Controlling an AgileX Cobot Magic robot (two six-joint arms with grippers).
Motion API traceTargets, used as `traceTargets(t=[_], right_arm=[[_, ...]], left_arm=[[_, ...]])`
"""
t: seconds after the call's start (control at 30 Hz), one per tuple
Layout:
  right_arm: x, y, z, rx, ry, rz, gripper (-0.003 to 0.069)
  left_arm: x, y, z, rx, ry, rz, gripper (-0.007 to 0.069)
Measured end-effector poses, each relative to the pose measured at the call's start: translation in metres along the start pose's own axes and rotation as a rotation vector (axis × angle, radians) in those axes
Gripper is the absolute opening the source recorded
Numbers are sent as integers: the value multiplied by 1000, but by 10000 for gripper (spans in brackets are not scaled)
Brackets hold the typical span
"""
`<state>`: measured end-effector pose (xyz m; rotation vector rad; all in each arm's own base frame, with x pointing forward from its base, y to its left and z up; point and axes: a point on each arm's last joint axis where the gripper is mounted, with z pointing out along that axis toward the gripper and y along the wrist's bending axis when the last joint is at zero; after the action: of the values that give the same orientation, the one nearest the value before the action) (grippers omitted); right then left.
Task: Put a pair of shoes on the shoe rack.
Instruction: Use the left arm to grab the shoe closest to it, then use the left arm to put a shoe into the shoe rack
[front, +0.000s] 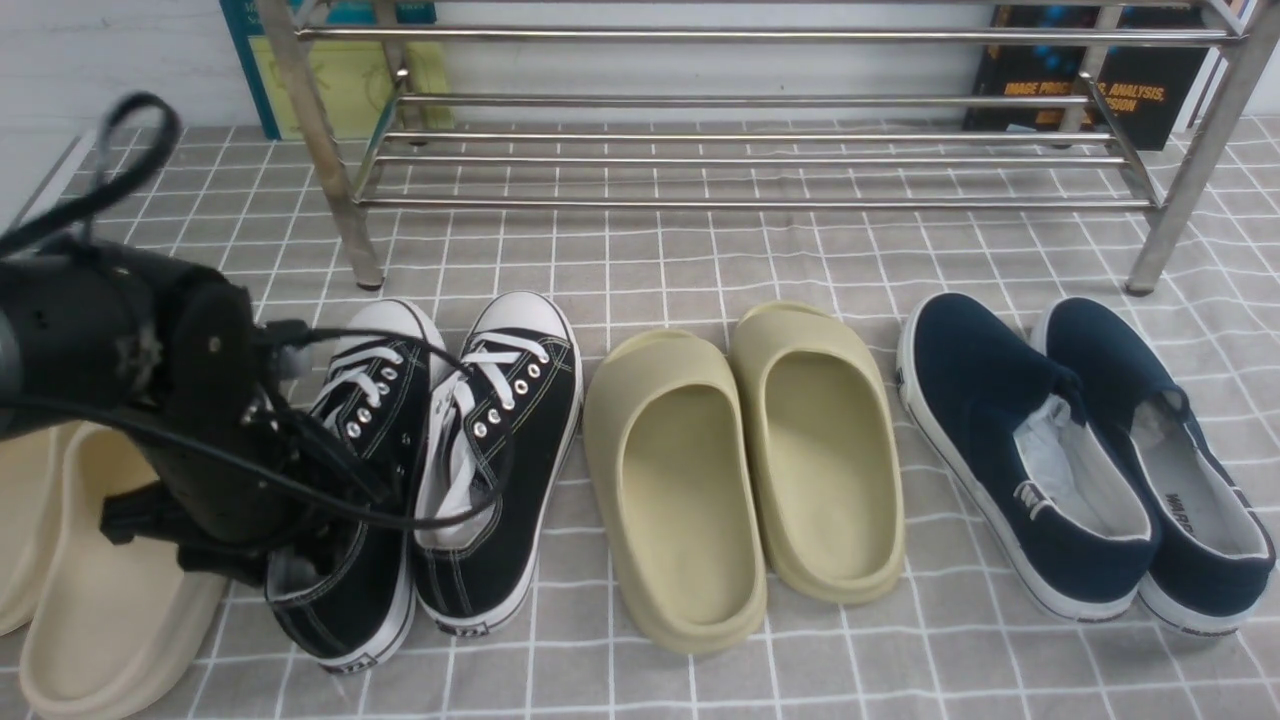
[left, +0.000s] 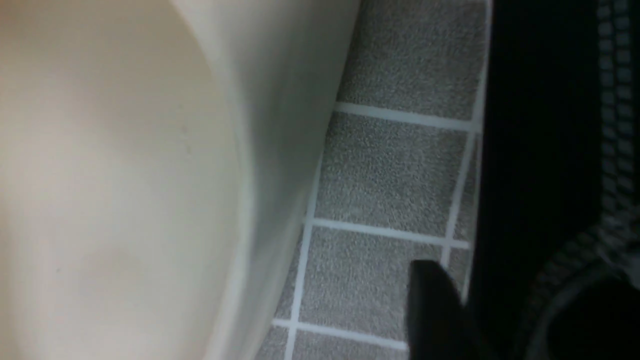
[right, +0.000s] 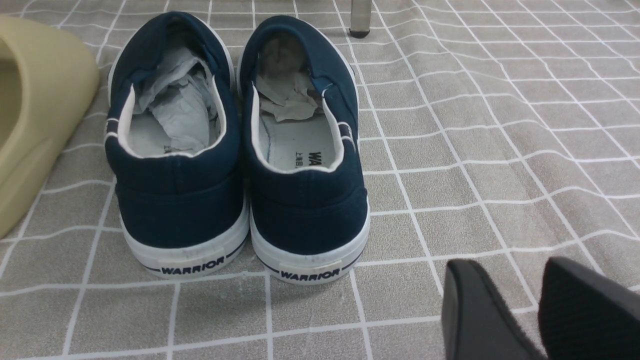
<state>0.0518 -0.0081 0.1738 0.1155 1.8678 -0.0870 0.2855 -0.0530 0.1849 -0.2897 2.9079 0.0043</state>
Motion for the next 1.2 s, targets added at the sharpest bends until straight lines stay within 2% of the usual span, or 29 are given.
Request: traceTargets(t=[0.03,0.07,0.1,0.13,0.17,0.37,0.57,0.67,1.0,1.2], right_arm=[[0,0,0,0,0,0,239],[0,0,0,0,0,0,239],[0,0,0,0,0,0,239],[0,0,0,0,0,0,239],[0,0,0,0,0,0,239],[0,0,0,0,0,0,239],[0,0,0,0,0,0,239],[0,0,0,0,0,0,239],[0,0,0,0,0,0,239],[0,0,0,0,0,0,239]], left_arm=[[0,0,2,-2,5,0,224],[0,0,3,-5,10,1,124],[0,0,3,-7,13,1,98],[-1,0,-1,-9,15,6,11],[-2,0,-6,-11,15,13,-13],[-22,-3,-70,8,-35,63,-13],[-59,-21,-125,124,-167,96,-13],[-76,-30,-128,147,-188,94,-13],[-141,-61,-76,131,-120,79,-13],[-174,-76,-63,154,-184,51,-13]])
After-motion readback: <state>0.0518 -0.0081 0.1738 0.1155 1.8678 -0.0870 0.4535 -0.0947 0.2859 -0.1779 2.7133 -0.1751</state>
